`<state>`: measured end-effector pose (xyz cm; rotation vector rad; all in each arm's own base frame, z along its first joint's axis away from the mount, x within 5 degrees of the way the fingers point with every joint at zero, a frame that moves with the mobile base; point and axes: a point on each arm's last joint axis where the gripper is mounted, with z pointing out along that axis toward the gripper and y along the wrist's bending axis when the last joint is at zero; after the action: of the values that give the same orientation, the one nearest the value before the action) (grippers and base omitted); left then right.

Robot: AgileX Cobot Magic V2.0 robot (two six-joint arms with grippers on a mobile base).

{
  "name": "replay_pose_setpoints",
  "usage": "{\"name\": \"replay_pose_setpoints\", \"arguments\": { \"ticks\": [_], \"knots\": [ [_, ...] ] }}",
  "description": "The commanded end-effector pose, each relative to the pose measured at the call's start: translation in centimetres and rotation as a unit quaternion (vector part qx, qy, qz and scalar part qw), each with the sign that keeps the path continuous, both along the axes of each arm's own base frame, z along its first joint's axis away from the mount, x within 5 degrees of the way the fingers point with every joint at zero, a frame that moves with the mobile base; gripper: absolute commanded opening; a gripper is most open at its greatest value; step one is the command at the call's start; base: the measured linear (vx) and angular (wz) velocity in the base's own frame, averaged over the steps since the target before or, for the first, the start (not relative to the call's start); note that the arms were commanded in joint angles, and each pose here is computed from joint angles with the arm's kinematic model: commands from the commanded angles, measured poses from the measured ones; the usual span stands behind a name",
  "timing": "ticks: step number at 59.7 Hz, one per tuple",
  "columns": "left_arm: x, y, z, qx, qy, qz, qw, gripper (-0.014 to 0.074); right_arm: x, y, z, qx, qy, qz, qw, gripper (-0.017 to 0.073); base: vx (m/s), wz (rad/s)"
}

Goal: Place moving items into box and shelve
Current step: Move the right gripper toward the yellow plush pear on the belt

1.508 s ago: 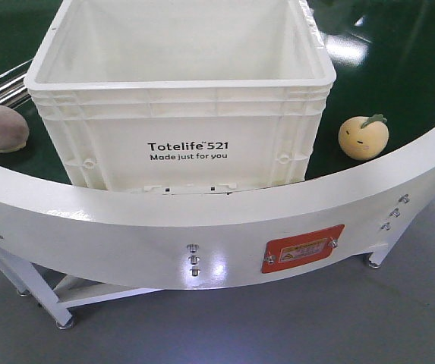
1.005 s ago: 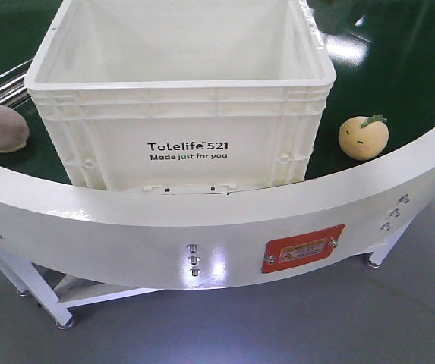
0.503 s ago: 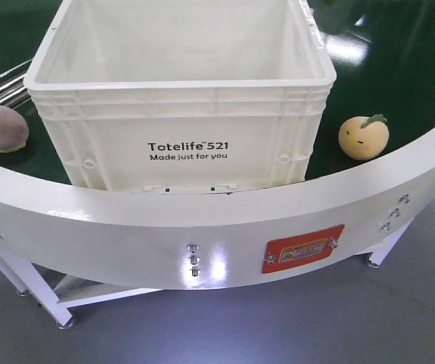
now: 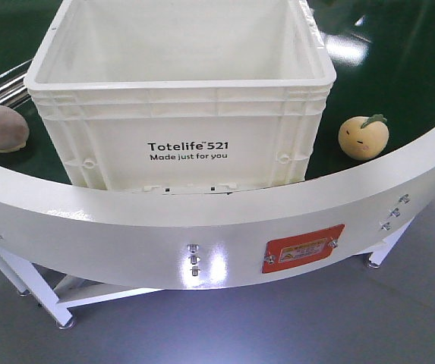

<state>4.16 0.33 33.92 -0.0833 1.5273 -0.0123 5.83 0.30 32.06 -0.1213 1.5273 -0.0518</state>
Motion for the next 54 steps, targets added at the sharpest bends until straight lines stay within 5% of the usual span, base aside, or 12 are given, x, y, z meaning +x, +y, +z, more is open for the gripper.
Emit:
{"name": "replay_pose_setpoints", "arguments": {
  "ticks": [1, 19, 35, 44, 54],
  "knots": [
    [1.1, 0.0, 1.4, -0.007, 0.036, 0.002, 0.999, -0.0022, 1.2, 0.0, 1.7, -0.006, 0.009, 0.000, 1.000, -0.0016, 0.00, 0.00],
    [3.8, 0.2, -1.3, -0.013, 0.213, 0.010, 0.977, -0.0022, 5.3, 0.3, -2.1, -0.012, 0.216, 0.004, 0.976, -0.0016, 0.00, 0.00],
    [3.8, 0.3, -1.8, -0.014, 0.243, 0.012, 0.970, -0.0014, 7.5, 0.4, -4.3, -0.007, 0.307, 0.005, 0.952, 0.0011, 0.00, 0.00],
    [3.8, 0.3, -2.0, -0.010, 0.256, 0.012, 0.967, 0.0104, 8.5, 0.5, -4.5, 0.000, 0.328, 0.006, 0.944, 0.0173, 0.00, 0.00],
    [3.8, 0.3, -2.1, -0.009, 0.257, 0.013, 0.966, 0.0386, 10.1, 0.6, -3.6, -0.002, 0.334, 0.005, 0.942, 0.0492, 0.00, 0.00]
  ]
}}
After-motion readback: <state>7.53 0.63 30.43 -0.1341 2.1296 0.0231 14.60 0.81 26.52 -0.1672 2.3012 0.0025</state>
